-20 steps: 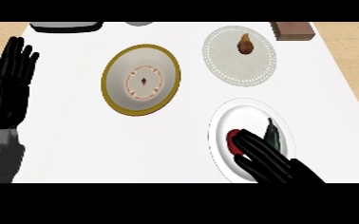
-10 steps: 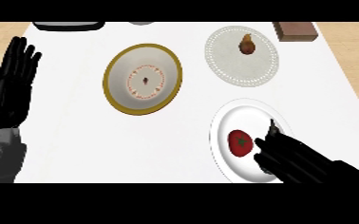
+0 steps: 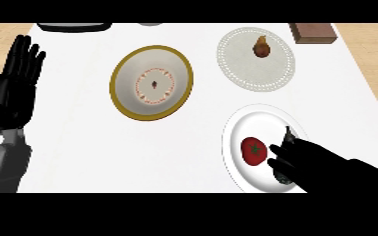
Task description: Pick the tomato from the plate and place it in the bowl
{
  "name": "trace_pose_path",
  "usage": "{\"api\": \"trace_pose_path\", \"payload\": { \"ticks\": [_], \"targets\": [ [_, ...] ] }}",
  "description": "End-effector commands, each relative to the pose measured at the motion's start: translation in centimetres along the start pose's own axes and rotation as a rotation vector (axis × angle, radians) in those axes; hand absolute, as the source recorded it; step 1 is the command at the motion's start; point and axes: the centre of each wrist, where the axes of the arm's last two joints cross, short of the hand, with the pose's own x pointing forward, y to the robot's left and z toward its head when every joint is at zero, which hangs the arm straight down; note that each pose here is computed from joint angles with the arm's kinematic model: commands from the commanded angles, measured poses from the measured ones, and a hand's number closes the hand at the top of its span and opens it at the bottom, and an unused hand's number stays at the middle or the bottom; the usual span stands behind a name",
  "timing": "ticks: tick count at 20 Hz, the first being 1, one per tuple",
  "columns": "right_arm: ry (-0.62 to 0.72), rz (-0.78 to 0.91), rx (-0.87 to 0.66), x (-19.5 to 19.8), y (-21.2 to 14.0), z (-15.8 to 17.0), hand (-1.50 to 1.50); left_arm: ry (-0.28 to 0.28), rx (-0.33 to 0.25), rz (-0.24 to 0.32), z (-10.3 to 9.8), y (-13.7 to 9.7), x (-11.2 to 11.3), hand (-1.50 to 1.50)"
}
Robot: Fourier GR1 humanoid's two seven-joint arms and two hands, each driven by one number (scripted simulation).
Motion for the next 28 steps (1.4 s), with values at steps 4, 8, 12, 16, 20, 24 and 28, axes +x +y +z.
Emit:
{"api": "trace_pose_path", "payload": {
  "ticks": [4, 8, 12, 16, 20, 24, 28],
  "targets": [
    [0.009, -0.008, 0.043, -1.8, 0.8, -2.8, -1.50, 0.018, 0.008, 0.016, 0.6, -1.6, -0.4, 0.00],
    [0.050, 0.002, 0.070, -3.0, 2.5, -3.0, -1.50, 0.004, -0.006, 0.000, 1.2, 1.1, -0.1, 0.00],
    [0.061, -0.023, 0.070, -3.6, 4.2, -6.2, -1.50, 0.002, 0.002, 0.004, 1.7, -0.8, 0.7, 0.00],
    [0.089, -0.008, 0.069, -3.6, 5.2, -7.8, -1.50, 0.001, 0.009, -0.014, 0.6, -1.4, -0.1, 0.00],
    [0.082, -0.024, 0.061, -6.3, 7.4, -8.5, -1.50, -0.004, -0.013, -0.011, 1.5, 0.3, -0.3, 0.00],
    [0.026, -0.037, 0.037, -4.7, 6.0, -8.6, -1.50, -0.012, -0.005, -0.001, 0.3, -1.3, -0.1, 0.00],
    [-0.005, -0.045, 0.040, -6.0, 6.8, -9.5, -1.50, 0.013, -0.008, 0.016, -1.4, -0.9, 1.6, 0.00]
  ]
}}
